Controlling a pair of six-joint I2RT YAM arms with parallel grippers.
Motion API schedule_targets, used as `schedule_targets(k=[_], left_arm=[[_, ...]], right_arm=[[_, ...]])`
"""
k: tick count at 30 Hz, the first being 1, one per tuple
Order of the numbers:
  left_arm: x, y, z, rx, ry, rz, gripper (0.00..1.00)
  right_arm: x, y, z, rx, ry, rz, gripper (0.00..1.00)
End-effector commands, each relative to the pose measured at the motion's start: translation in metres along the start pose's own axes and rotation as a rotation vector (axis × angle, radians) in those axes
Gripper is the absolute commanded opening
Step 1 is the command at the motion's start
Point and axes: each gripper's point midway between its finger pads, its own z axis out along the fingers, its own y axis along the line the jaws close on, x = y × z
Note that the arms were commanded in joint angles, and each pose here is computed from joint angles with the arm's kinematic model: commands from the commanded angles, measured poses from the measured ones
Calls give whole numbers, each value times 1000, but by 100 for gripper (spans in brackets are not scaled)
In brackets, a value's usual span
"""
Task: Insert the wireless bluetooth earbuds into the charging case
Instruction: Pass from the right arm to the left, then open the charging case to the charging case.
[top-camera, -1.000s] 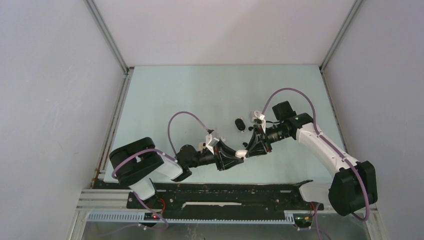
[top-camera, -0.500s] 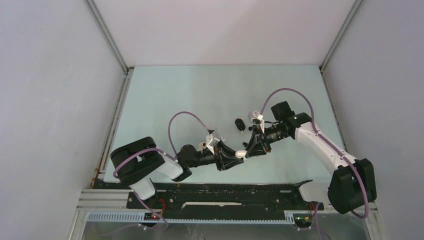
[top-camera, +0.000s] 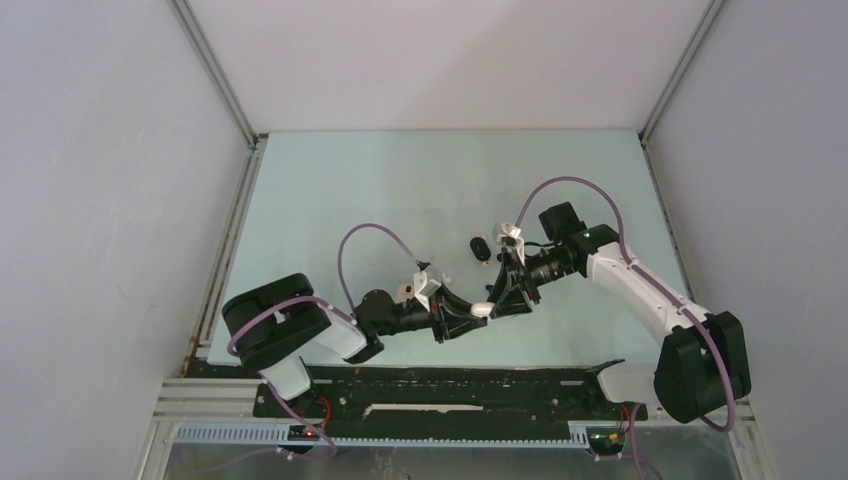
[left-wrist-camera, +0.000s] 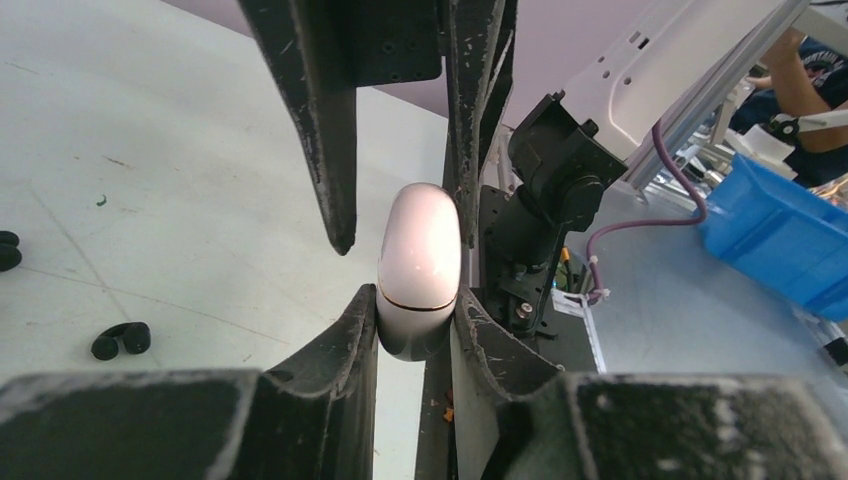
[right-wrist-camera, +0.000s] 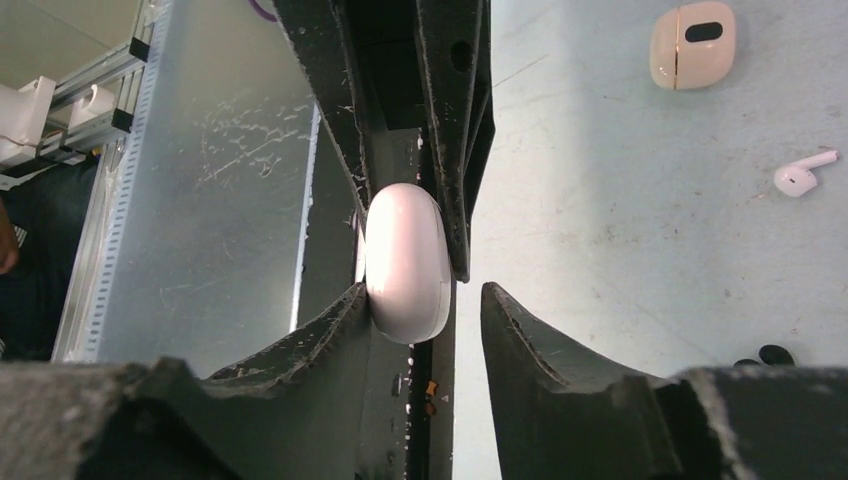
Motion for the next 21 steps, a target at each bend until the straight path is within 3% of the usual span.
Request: schedule_targets(k=[1,15,21], left_arm=[[-13,-16,7,79,-52,117,0],[-1,-17,11,77,-35,139,0],[1,-10,8,37,-33,128,0]], right_arm=[[-13,-13,0,35,-4,-28,48],[-25,-22,-10,38,-74,83,52],[-46,5,-27,-38,-167,14,55]])
